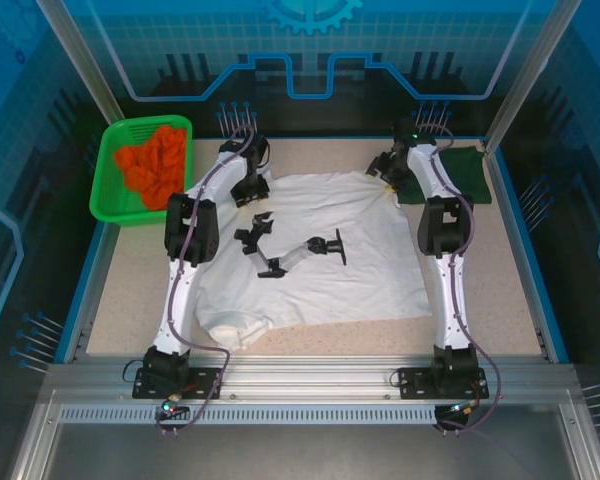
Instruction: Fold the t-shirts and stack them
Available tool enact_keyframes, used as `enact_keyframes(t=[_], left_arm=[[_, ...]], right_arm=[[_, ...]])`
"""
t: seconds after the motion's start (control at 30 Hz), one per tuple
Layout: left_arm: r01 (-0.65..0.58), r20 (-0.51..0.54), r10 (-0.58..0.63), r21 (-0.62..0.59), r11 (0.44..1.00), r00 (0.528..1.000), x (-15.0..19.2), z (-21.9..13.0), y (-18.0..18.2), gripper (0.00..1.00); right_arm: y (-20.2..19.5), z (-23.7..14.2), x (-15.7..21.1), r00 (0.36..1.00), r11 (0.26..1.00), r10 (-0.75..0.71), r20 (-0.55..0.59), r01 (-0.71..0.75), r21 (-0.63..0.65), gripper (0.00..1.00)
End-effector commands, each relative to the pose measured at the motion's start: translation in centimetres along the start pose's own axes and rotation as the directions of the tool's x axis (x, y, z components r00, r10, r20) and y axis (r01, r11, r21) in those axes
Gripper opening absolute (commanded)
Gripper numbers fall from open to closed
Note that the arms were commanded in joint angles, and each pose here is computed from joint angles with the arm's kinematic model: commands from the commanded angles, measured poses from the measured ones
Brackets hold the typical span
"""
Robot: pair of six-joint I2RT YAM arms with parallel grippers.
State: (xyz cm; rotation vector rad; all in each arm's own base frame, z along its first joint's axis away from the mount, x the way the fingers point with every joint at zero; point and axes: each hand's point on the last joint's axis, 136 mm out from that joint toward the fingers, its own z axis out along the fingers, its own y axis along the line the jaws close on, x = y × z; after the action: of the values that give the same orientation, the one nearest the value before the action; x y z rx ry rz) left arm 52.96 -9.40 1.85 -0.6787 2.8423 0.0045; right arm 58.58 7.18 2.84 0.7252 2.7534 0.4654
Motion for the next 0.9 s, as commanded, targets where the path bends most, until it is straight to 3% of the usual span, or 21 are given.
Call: enact_keyframes(t=[0.0,0.1,0.27,0.4,0.5,0.67,0.87], left_arm=[[0.025,-0.065,-0.027,-0.04,0.999,0.998,-0.1,2.9,2.2,0.47],[0.028,-0.048,-0.027,0.02,0.999,0.998,-1.6,2.7,1.5,0.54],[0.031,0.059,-0.034,0.054,0.998,0.998,-4.8,-2.4,1.9,0.81],[0.112,0.049,-0.116,0.083,0.99,0.992,-5.5,-4.8,4.2,0.84],[0.097,0.037,-0.101,0.102,0.99,0.994,-5.3,-6.3,5.2,0.87],[0.062,0.055,-0.071,0.149,0.987,0.996,-3.6,-10.6,5.8,0.93],[0.102,0.003,-0.105,0.214,0.971,0.994,4.8,-14.7,7.6,0.92]], right_arm=[[-5.0,3.1,0.8,0.994,0.992,0.083,-0.074,-0.075,0.1,0.62],[-4.4,2.9,0.1,0.994,0.994,0.092,-0.06,-0.088,0.064,0.64],[0.6,1.0,-0.8,0.995,0.987,0.086,-0.059,-0.093,-0.129,0.69],[4.6,-2.3,-0.7,0.998,0.971,0.051,-0.035,-0.058,-0.232,0.73],[5.8,-5.1,0.4,0.999,0.969,0.022,-0.03,-0.028,-0.244,0.76],[4.0,-10.0,4.8,0.998,0.984,-0.069,0.011,0.07,-0.166,0.78],[-4.6,-14.9,13.4,0.997,0.998,-0.057,0.047,0.058,-0.013,0.78]])
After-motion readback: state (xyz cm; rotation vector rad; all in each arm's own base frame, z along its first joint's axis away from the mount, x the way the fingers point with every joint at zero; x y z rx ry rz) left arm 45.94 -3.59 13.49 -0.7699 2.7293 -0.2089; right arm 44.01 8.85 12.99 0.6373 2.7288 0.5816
